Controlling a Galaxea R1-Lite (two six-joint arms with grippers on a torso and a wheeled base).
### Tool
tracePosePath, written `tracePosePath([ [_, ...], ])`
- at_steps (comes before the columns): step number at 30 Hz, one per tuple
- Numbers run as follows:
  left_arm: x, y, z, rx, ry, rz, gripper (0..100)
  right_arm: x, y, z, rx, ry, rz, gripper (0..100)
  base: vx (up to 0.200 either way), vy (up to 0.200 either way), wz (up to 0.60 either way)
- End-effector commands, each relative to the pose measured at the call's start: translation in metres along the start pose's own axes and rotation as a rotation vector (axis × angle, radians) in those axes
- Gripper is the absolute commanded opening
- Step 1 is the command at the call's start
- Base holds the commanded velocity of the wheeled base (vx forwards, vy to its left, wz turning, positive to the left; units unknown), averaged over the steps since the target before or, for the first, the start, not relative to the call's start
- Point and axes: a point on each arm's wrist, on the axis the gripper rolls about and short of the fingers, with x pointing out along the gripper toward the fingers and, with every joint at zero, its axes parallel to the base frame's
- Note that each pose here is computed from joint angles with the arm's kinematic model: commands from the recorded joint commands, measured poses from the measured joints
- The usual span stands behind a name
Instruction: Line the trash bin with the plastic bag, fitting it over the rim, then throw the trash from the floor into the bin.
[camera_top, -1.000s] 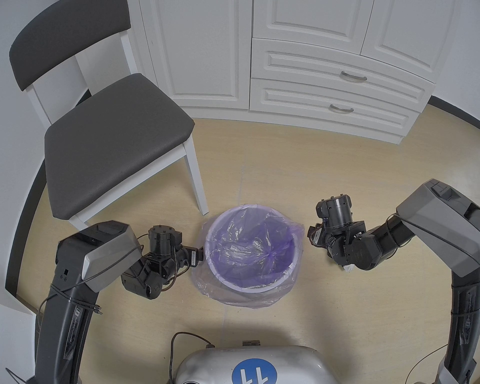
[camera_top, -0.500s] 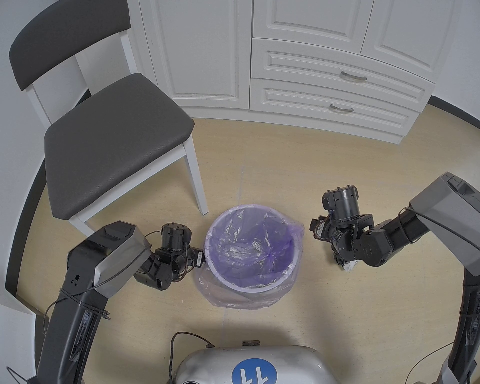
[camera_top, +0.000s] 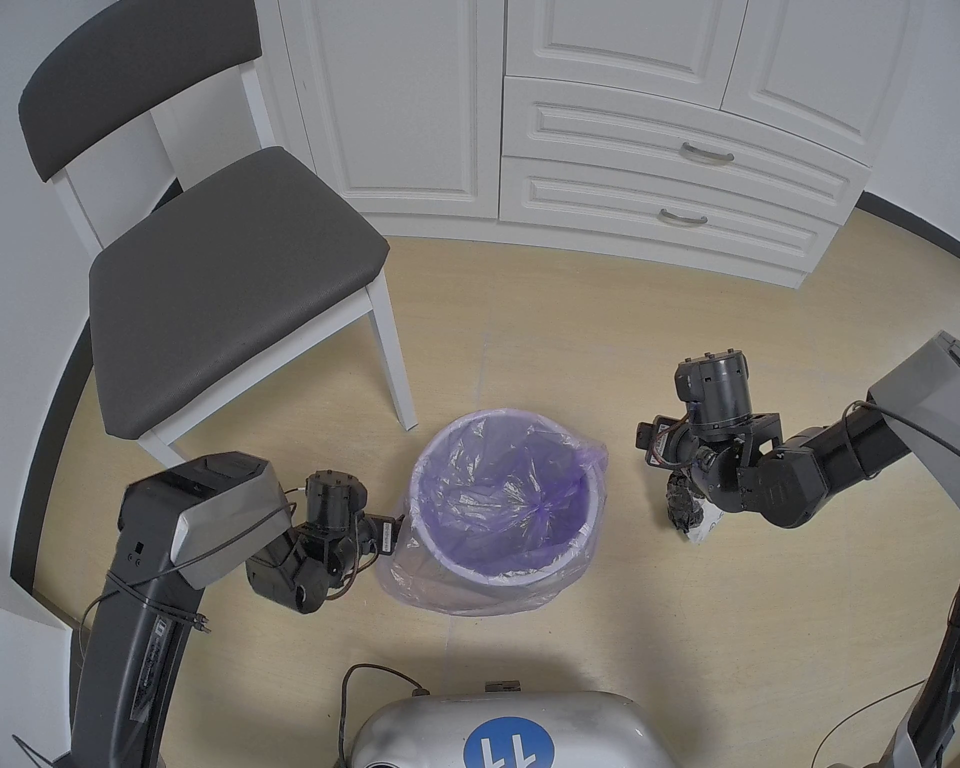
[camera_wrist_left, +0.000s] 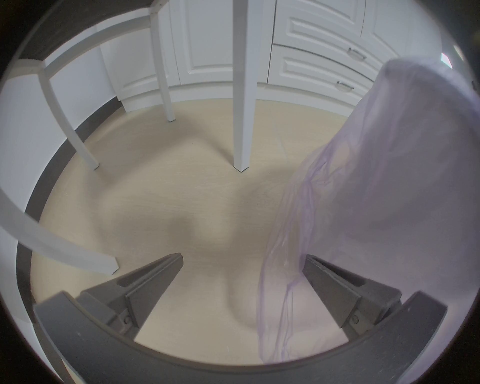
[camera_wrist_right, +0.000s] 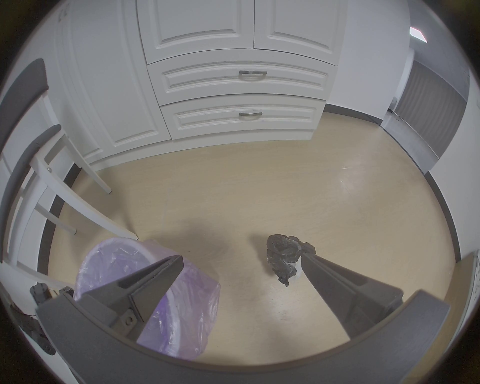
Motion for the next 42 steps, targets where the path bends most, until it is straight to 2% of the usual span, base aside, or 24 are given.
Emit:
tracePosePath([
  [1, -0.071, 0.011, 0.011, -0.05, -0.104, -0.033, 100, -0.022, -0.019, 0.011, -0.036, -0.044, 0.016, 100, 0.0, 0.0, 0.0],
  [9, -0.097, 0.022, 0.004, -0.08, -0.199, -0.006, 100, -0.018, -0.027, 0.01, -0.056, -0.061, 0.0, 100, 0.0, 0.0, 0.0],
  [12, -0.101, 0.023, 0.003, -0.083, -0.204, -0.006, 100, -0.019, -0.028, 0.01, -0.055, -0.062, 0.0, 100, 0.0, 0.0, 0.0],
  [13, -0.124, 0.026, 0.005, -0.087, -0.172, -0.018, 100, -0.019, -0.03, 0.013, -0.051, -0.068, -0.006, 100, 0.0, 0.0, 0.0],
  [14, -0.132, 0.025, 0.004, -0.092, -0.157, -0.029, 100, -0.019, -0.031, 0.014, -0.048, -0.071, -0.008, 100, 0.0, 0.0, 0.0],
  [20, -0.158, 0.022, -0.012, -0.032, -0.053, -0.211, 100, -0.011, -0.035, 0.011, -0.061, -0.058, -0.02, 100, 0.0, 0.0, 0.0],
  [25, -0.135, 0.017, -0.032, 0.062, -0.019, -0.236, 100, 0.019, -0.052, 0.003, -0.06, -0.014, -0.047, 100, 0.0, 0.0, 0.0],
  [29, -0.109, 0.014, -0.046, 0.091, -0.018, -0.231, 100, 0.046, -0.066, -0.004, -0.039, -0.016, -0.062, 100, 0.0, 0.0, 0.0],
  [33, -0.086, 0.013, -0.053, 0.11, -0.034, -0.224, 100, 0.058, -0.072, -0.009, -0.056, -0.016, -0.072, 100, 0.0, 0.0, 0.0],
  [36, -0.067, 0.01, -0.041, 0.112, -0.028, -0.214, 100, 0.059, -0.072, -0.011, -0.061, -0.02, -0.069, 100, 0.0, 0.0, 0.0],
  [42, -0.024, 0.004, -0.008, 0.109, -0.058, -0.118, 100, 0.061, -0.074, -0.009, -0.056, -0.024, -0.075, 100, 0.0, 0.0, 0.0],
])
